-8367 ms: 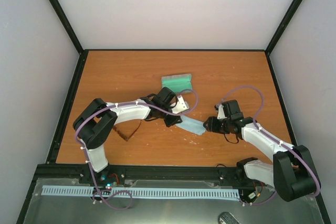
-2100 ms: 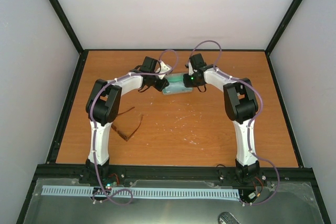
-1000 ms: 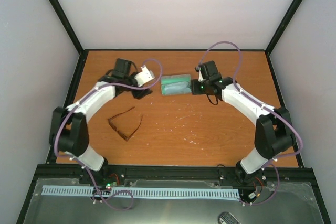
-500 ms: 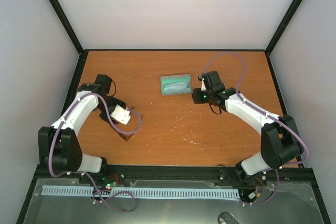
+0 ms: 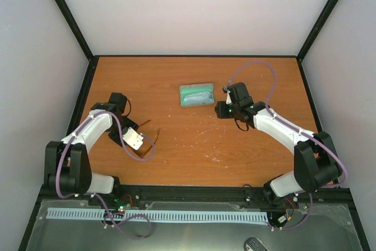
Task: Organize the sunglasses
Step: Pick up the sunglasses from the center of the board.
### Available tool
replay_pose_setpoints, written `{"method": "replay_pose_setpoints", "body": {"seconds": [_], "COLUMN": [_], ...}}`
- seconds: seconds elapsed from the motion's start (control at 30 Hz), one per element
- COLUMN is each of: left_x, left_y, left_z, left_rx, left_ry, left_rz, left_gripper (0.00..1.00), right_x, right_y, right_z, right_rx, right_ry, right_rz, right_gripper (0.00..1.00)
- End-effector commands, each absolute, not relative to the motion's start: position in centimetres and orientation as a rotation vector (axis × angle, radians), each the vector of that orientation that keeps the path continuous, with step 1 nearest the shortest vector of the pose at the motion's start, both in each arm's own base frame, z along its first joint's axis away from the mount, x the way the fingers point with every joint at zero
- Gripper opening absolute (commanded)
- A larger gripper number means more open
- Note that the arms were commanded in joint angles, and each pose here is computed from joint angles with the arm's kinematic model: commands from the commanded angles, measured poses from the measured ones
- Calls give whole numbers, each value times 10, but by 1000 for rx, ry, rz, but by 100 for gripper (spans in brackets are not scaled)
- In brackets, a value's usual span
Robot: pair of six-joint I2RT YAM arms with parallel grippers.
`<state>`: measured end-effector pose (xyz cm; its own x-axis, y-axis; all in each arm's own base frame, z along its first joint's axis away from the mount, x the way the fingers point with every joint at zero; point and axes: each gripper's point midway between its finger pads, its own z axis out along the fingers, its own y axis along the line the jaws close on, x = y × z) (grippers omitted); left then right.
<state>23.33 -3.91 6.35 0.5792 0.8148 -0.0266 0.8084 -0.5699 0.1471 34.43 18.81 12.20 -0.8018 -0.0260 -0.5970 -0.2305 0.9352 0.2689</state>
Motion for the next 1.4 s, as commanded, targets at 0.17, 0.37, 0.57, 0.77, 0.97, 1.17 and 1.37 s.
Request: {"method": "replay_pose_setpoints", "body": {"seconds": [0.17, 0.37, 0.57, 0.77, 0.97, 1.17, 1.37], "left_x": [247, 250, 251, 250, 254, 259, 295], "left_y": [-27, -20, -10, -6, -6, -12, -53], "left_z": [45, 36, 26, 17, 16, 21, 57], "left_rx": [2813, 2817, 2825, 2814, 2776, 2711, 2461], "left_ry": [1226, 1291, 1370, 1430, 1459, 1473, 1286], "left_rz": [129, 158, 194, 226, 265, 279, 360], "left_gripper": [60, 58, 50, 32, 14, 5, 1], "right_x": [343, 341, 339, 337, 338, 338, 343], "right_y": [190, 190, 189, 188, 190, 192, 196], "right_z": [130, 128, 126, 125, 124, 125, 132], "right_rx": [-165, -165, -164, -165, -169, -179, -151], "right_ry": [2445, 2455, 2464, 2467, 2470, 2469, 2453], "right_rz": [461, 465, 462, 461, 467, 479, 551], "right_gripper": [50, 50, 49, 48, 47, 47, 46]}}
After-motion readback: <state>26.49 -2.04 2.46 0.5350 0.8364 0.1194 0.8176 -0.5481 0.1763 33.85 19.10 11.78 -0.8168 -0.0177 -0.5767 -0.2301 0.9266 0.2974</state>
